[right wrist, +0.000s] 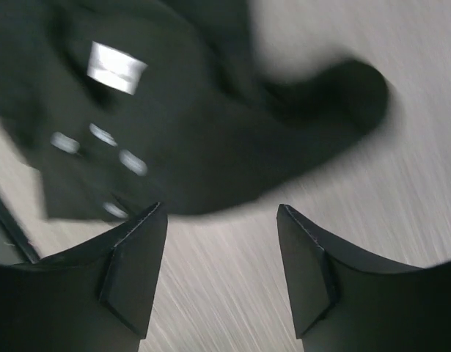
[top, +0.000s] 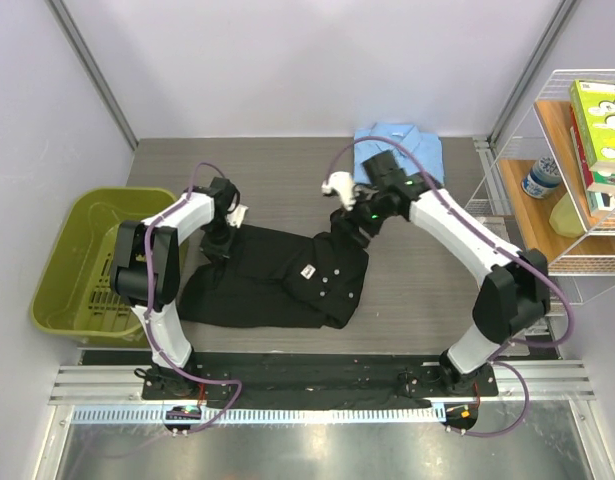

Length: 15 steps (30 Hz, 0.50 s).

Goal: Fold and stack the long sleeve shirts
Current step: Flatten the shirt out

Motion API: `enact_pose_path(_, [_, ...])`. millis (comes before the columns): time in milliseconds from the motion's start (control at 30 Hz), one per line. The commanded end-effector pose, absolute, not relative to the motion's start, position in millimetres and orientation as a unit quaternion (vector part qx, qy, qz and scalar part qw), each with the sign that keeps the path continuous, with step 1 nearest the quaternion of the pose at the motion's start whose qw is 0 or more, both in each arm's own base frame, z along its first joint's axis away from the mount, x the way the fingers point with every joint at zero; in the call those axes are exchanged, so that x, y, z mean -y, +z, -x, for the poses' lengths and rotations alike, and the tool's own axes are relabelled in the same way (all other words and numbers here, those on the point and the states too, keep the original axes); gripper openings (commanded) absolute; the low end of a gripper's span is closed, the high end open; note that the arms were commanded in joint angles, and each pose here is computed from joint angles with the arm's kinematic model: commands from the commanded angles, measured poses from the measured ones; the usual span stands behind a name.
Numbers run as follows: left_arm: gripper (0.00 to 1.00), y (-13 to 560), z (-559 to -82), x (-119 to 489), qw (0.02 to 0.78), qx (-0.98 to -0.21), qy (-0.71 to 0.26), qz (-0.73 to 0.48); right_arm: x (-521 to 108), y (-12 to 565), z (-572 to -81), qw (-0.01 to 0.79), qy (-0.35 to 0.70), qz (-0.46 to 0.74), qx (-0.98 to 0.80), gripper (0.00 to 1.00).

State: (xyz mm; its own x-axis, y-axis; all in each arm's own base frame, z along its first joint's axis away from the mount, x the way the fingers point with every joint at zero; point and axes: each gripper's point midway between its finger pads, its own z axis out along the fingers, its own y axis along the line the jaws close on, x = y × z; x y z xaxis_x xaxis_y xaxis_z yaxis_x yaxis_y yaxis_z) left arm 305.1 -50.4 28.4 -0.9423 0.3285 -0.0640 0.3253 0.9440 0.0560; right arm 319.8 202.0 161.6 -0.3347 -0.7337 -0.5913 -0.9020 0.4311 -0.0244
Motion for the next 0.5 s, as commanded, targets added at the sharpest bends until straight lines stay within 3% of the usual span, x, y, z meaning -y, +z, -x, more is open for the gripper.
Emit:
enact_pose_path(0, [0.00,30,-309,57,0.042,-0.988,0.006,-0.151,-270,158,-306,0.262,0.215,0.515,-0.787,0.64])
enact_pose_path(133, [0.00,30,-314,58,0.047,-0.987,0.004,-0.151,-308,136,-289,0.239,0.205,0.568,-0.761,0.58])
enact_pose_path(467, [0.00,23,-317,50,0.045,-0.988,0.011,-0.144,-343,91,-254,0.144,0.232,0.632,-0.725,0.57])
